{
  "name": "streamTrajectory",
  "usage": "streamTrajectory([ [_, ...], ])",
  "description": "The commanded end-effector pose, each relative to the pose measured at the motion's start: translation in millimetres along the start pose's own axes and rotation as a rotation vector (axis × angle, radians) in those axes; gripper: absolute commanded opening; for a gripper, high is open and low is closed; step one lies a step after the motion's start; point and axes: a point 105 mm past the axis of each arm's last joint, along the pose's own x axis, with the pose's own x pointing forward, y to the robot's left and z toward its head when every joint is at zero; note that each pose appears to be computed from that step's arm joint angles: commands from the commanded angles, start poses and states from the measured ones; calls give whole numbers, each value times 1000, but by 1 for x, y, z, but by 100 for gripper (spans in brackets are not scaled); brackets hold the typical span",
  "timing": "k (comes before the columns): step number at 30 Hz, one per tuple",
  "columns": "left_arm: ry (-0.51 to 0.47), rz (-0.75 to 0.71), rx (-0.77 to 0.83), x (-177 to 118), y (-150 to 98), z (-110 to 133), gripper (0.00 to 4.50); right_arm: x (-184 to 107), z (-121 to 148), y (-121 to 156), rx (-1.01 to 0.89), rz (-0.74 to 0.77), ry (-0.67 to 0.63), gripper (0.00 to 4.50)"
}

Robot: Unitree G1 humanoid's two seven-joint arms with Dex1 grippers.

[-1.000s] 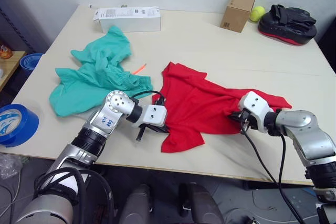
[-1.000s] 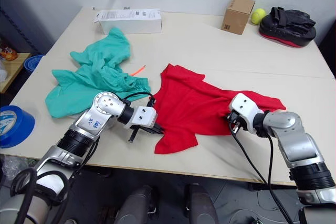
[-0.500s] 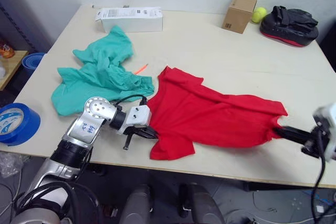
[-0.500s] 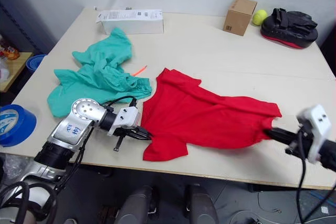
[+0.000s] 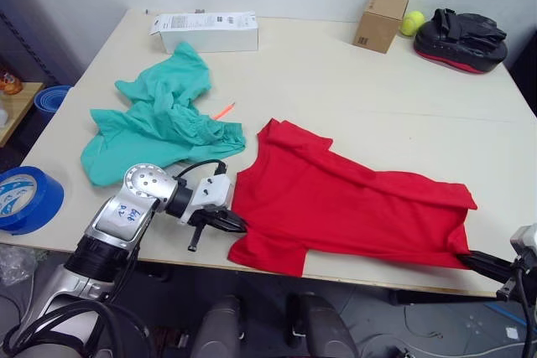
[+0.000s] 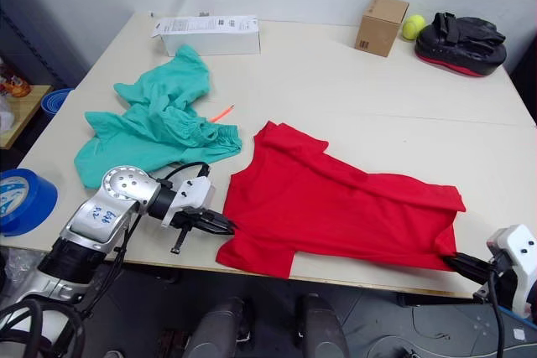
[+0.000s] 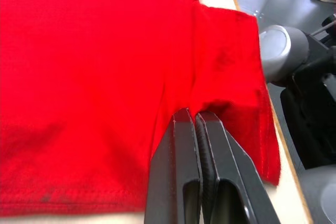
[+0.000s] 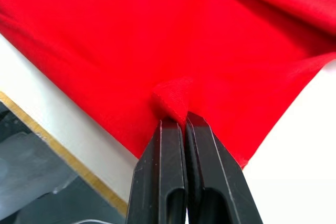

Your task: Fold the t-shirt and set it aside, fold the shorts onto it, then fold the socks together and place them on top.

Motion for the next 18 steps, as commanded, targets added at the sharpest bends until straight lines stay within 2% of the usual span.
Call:
streamTrajectory([
  [1, -6, -1, 9, -6, -6, 5, 0, -3, 3, 1, -22, 32, 5, 5],
  [5, 3, -9, -17, -7, -14, 0, 0, 6, 15, 7, -71, 113, 24, 5],
  [11, 33, -37, -37, -8, -20, -5, 0, 22, 11, 3, -200, 229, 191, 5],
  [14, 71, -31, -15, -9, -11, -8, 0, 37, 23, -15, -295, 228, 231, 5],
  [18, 67, -6, -8, -11, 7, -3, 0, 57, 52, -33, -341, 207, 188, 5],
])
